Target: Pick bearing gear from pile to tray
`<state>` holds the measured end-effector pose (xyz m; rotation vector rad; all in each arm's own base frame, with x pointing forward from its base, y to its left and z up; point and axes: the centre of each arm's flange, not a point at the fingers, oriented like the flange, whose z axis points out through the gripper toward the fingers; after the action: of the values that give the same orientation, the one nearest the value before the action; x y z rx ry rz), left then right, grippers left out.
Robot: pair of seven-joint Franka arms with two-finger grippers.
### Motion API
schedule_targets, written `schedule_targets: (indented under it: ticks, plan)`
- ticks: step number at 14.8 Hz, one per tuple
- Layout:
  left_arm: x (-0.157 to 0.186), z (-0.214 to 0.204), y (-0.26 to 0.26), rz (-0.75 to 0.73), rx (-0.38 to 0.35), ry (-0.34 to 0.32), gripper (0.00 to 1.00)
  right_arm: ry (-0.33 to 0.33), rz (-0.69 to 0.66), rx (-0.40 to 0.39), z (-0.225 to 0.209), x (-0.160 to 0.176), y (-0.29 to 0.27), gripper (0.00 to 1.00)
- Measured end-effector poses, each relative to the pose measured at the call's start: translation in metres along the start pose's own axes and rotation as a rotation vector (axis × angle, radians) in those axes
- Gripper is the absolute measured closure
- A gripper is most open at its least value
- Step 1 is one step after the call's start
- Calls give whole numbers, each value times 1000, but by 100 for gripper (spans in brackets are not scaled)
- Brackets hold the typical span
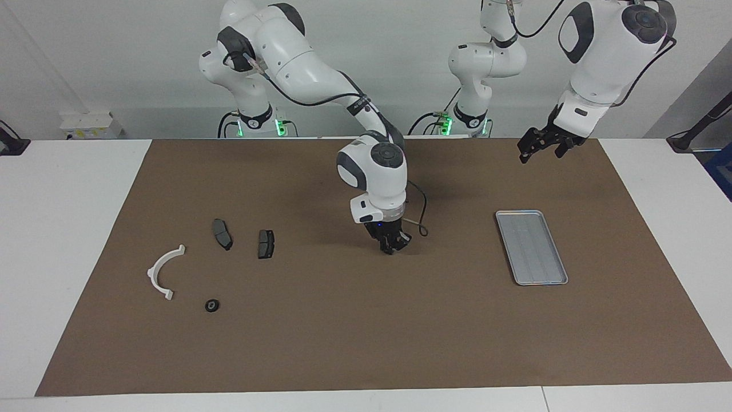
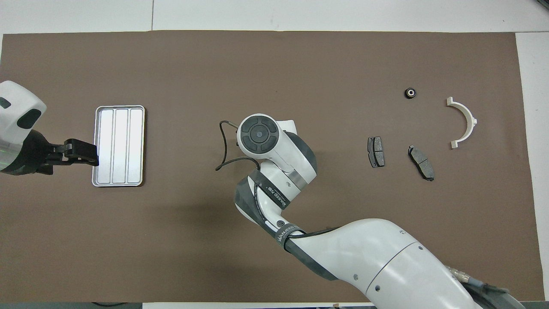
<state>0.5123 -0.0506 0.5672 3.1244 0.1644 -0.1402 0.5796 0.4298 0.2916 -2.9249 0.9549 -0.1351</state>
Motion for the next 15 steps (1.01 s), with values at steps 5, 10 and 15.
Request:
schedule_targets:
  ticks: [5, 10, 15]
  plan:
    - [0, 6, 1, 0, -3, 15, 0, 5, 36, -86, -71, 65, 9, 7]
    - [-1, 21, 44, -48, -10, 59, 0, -50, -185, -96, -152, 209, 104, 0]
    - [3, 108, 190, -103, -2, 81, 0, -95, -261, -115, -115, 316, 209, 0]
